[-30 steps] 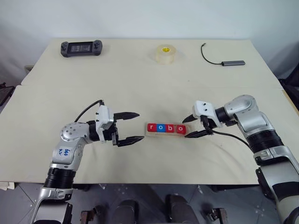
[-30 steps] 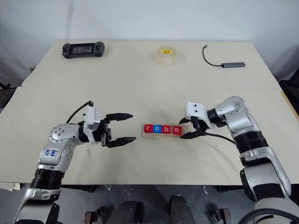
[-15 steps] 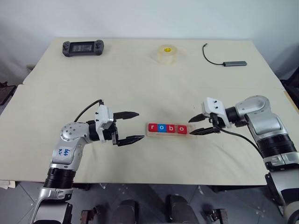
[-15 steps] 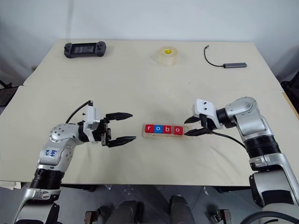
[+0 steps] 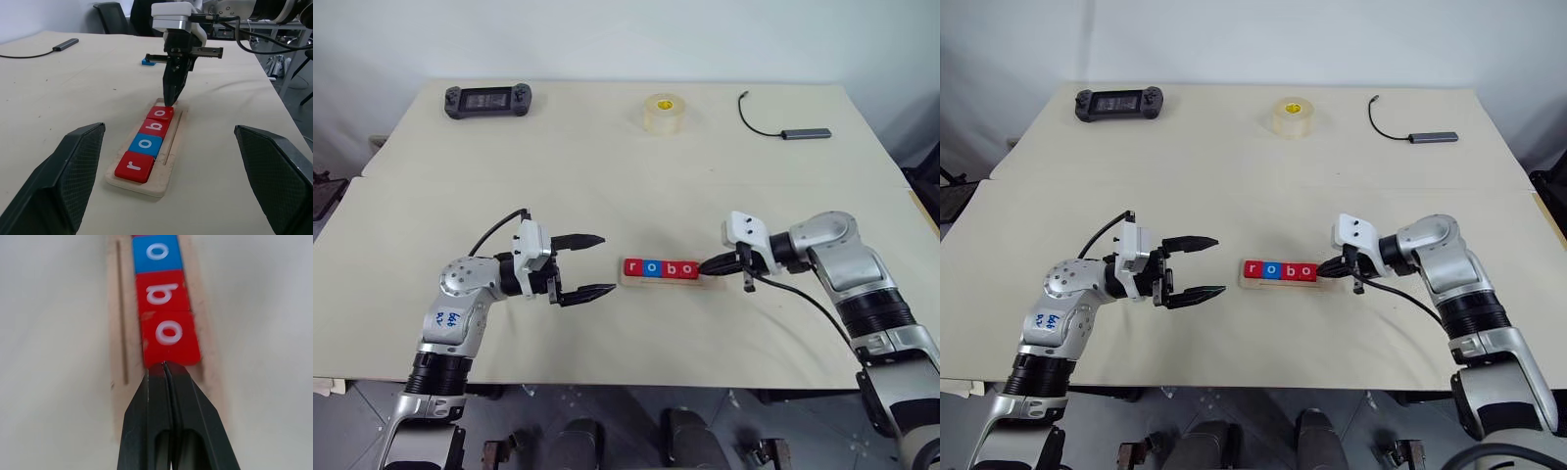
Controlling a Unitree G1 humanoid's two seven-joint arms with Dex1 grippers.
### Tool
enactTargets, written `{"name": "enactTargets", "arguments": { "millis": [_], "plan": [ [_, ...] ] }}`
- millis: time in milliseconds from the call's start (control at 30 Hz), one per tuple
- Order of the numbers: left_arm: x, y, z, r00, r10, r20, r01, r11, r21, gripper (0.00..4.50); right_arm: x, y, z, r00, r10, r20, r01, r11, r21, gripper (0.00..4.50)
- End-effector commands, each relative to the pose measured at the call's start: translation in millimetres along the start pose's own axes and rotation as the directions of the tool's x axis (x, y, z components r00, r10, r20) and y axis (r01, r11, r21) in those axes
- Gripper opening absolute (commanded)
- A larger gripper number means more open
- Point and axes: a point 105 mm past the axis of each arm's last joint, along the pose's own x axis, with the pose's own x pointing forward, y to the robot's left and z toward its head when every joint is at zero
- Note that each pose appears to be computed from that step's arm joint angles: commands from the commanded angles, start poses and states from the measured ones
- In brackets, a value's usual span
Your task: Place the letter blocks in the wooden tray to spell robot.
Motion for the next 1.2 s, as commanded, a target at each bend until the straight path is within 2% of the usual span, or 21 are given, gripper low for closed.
{"name": "enactTargets", "arguments": {
  "millis": [33, 233, 300, 400, 467, 567, 633, 733, 800, 900, 967, 1067, 1200],
  "plan": [
    [-1.5, 1.0, 9.3, 1.0, -0.001, 0.023, 0.0, 0.999, 0.034, 4.5, -0.5, -5.3, 10.3, 0.999, -0.024, 0.023, 0.024, 0.999, -0.031, 0.03],
    [-0.5, 0.1, 8.4, 1.0, -0.005, 0.027, 0.004, 1.0, 0.029, 4.5, -16.7, 0.0, 14.5, 0.999, -0.027, 0.03, 0.029, 0.999, -0.046, 0.03],
    [0.0, -0.2, 7.7, 1.0, -0.008, 0.028, 0.007, 1.0, 0.028, 4.5, -30.3, 0.3, 17.2, 0.995, -0.079, 0.063, 0.081, 0.996, -0.032, 0.03],
    [0.9, 0.3, 6.6, 0.999, -0.008, 0.032, 0.007, 1.0, 0.024, 4.5, -56.8, -0.5, 16.1, 0.962, -0.239, 0.134, 0.237, 0.971, 0.034, 0.57],
    [2.2, 0.3, 5.8, 0.999, -0.009, 0.037, 0.008, 1.0, 0.018, 4.5, -76.3, 4.2, 4.5, 0.919, -0.365, 0.15, 0.355, 0.931, 0.089, 1.23],
    [5.2, -1.2, 3.8, 0.999, -0.02, 0.041, 0.019, 1.0, 0.007, 4.5, -111.8, 13.4, -23.0, 0.781, -0.609, 0.138, 0.59, 0.792, 0.159, 2.25],
    [7.5, -1.8, 3.4, 0.999, -0.025, 0.045, 0.025, 1.0, 0.003, 4.5, -132.5, 25.3, -38.0, 0.675, -0.725, 0.135, 0.696, 0.687, 0.209, 2.86],
    [11.7, -2.8, 3.3, 0.998, -0.032, 0.056, 0.032, 0.999, -0.009, 4.5, -157.5, 55.8, -71.4, 0.515, -0.856, 0.048, 0.813, 0.505, 0.288, 3.89],
    [13.7, -3.7, 2.7, 0.998, -0.036, 0.06, 0.037, 0.999, -0.014, 4.5, -166.0, 75.0, -90.7, 0.435, -0.9, -0.019, 0.858, 0.408, 0.312, 4.47],
    [16.7, -4.1, 2.4, 0.997, -0.043, 0.065, 0.045, 0.999, -0.02, 4.5, -172.8, 96.4, -110.8, 0.316, -0.944, -0.092, 0.89, 0.261, 0.373, 4.47],
    [18.4, -3.7, 2.9, 0.997, -0.049, 0.067, 0.051, 0.999, -0.02, 4.5, -169.2, 103.1, -116.3, 0.283, -0.952, -0.118, 0.895, 0.218, 0.39, 4.47],
    [19.5, -3.1, 3.4, 0.996, -0.054, 0.068, 0.055, 0.998, -0.019, 4.5, -162.3, 103.2, -114.8, 0.271, -0.955, -0.119, 0.89, 0.202, 0.409, 4.47],
    [20.4, -2.2, 4.2, 0.996, -0.053, 0.07, 0.054, 0.998, -0.012, 4.5, -152.1, 76.5, -97.3, 0.312, -0.946, -0.083, 0.846, 0.237, 0.478, 4.47]
  ]
}}
